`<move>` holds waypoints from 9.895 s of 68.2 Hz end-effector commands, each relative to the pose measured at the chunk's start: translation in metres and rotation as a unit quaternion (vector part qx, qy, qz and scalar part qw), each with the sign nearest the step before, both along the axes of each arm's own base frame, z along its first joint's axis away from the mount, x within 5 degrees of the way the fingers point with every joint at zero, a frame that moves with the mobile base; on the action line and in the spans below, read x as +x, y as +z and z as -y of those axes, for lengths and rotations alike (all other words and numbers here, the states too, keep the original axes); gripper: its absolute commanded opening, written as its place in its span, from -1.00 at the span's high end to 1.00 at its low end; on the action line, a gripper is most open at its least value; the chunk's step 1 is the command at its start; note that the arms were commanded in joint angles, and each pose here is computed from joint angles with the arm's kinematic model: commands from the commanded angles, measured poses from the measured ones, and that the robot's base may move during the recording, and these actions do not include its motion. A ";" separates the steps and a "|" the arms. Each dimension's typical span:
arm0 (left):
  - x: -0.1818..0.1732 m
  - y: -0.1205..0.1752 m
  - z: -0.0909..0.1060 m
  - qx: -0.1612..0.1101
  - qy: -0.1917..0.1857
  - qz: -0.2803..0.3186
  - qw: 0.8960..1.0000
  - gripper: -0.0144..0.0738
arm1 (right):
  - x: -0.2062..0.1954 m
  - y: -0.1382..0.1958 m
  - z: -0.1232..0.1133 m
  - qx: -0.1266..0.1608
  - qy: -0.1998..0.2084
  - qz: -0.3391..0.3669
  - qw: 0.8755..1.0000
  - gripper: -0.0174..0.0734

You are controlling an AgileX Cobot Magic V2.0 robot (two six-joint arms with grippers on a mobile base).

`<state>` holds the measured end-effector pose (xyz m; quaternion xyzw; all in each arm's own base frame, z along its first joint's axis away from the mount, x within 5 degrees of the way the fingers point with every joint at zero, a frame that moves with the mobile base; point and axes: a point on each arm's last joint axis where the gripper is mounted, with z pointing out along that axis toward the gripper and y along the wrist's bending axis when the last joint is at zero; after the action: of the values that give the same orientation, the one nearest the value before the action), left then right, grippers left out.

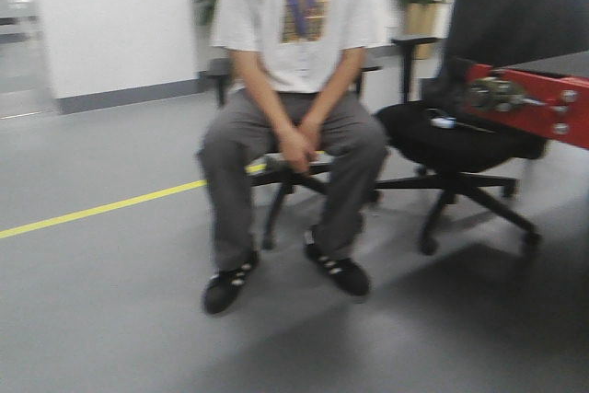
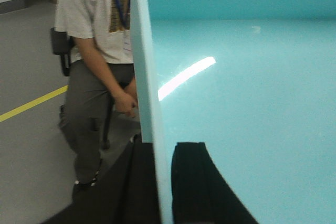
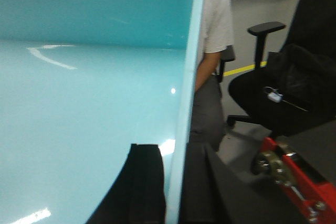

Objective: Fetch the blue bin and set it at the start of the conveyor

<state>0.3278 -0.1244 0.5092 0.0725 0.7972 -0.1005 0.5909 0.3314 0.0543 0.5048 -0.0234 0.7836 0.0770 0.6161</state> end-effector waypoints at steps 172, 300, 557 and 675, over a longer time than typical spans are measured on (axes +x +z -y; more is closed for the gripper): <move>-0.009 0.012 0.007 -0.036 -0.027 0.024 0.999 0.93 | -0.004 0.015 -0.004 0.016 0.012 0.059 0.998 0.95; 0.017 -0.176 0.019 0.062 -0.024 -0.228 0.971 0.93 | 0.015 -0.181 -0.012 -0.014 0.017 -0.323 0.946 0.95; -0.271 -0.302 -0.126 0.021 0.139 0.154 0.978 0.92 | -0.282 -0.169 0.057 -0.026 -0.094 0.162 0.982 0.97; -0.271 -0.301 -0.126 0.020 0.140 0.161 0.977 0.92 | -0.275 -0.297 0.060 -0.035 -0.124 0.131 0.983 0.97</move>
<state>0.0569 0.0020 0.2056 -0.0158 0.7045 0.0114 0.7095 0.0569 -0.0053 0.2050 0.0428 0.7081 -0.0257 0.7044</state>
